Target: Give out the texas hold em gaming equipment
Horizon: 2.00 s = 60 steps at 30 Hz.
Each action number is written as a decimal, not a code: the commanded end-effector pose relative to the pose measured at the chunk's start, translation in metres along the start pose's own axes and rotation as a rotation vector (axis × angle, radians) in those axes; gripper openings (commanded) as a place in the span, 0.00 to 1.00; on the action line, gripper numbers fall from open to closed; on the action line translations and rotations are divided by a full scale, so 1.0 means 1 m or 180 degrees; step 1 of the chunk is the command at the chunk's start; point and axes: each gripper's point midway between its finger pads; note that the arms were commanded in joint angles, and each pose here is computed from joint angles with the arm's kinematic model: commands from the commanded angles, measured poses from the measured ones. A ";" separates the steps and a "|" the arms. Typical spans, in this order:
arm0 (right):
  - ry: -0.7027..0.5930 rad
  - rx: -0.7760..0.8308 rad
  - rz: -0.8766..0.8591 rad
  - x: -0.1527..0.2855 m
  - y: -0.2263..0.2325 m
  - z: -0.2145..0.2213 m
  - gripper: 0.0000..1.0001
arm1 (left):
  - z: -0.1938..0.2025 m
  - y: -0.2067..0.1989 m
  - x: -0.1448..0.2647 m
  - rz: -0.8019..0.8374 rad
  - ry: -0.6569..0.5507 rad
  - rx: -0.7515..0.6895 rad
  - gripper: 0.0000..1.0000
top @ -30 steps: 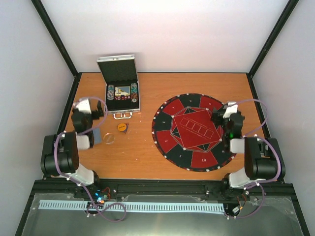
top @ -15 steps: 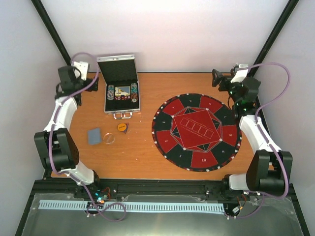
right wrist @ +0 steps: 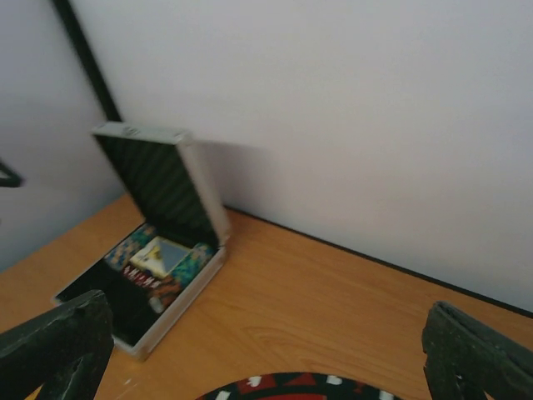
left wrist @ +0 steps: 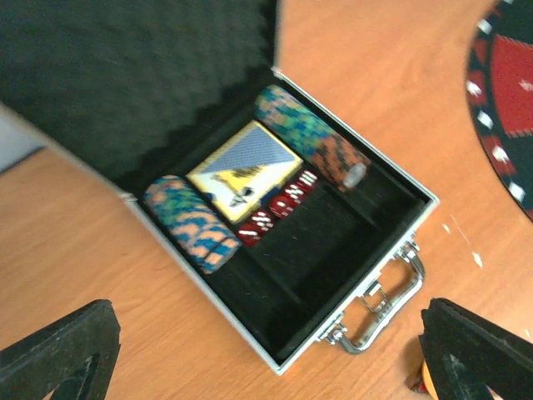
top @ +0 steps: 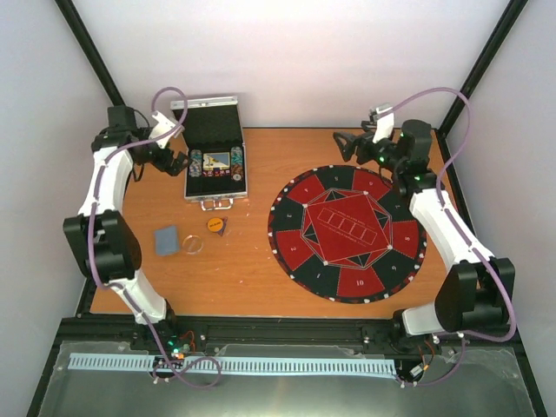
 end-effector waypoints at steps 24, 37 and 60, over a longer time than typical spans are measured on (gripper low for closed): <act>0.0760 0.0664 -0.0716 -0.029 0.096 0.051 1.00 | 0.050 -0.050 -0.051 0.1136 0.0272 -0.0474 1.00; 0.0814 0.0682 -0.0673 -0.033 0.097 0.058 1.00 | 0.158 -0.139 -0.052 0.1393 0.1536 -0.0294 0.92; 0.0907 0.0708 -0.0723 -0.040 0.106 0.065 1.00 | 0.227 -0.144 -0.038 0.0648 0.2544 -0.0363 1.00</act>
Point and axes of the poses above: each gripper's point midway between its finger pads, its own x axis back along the fingers, its own y axis along the line the jaws close on, z = x × y, and after that the axes turned 1 degree about -x, right-handed
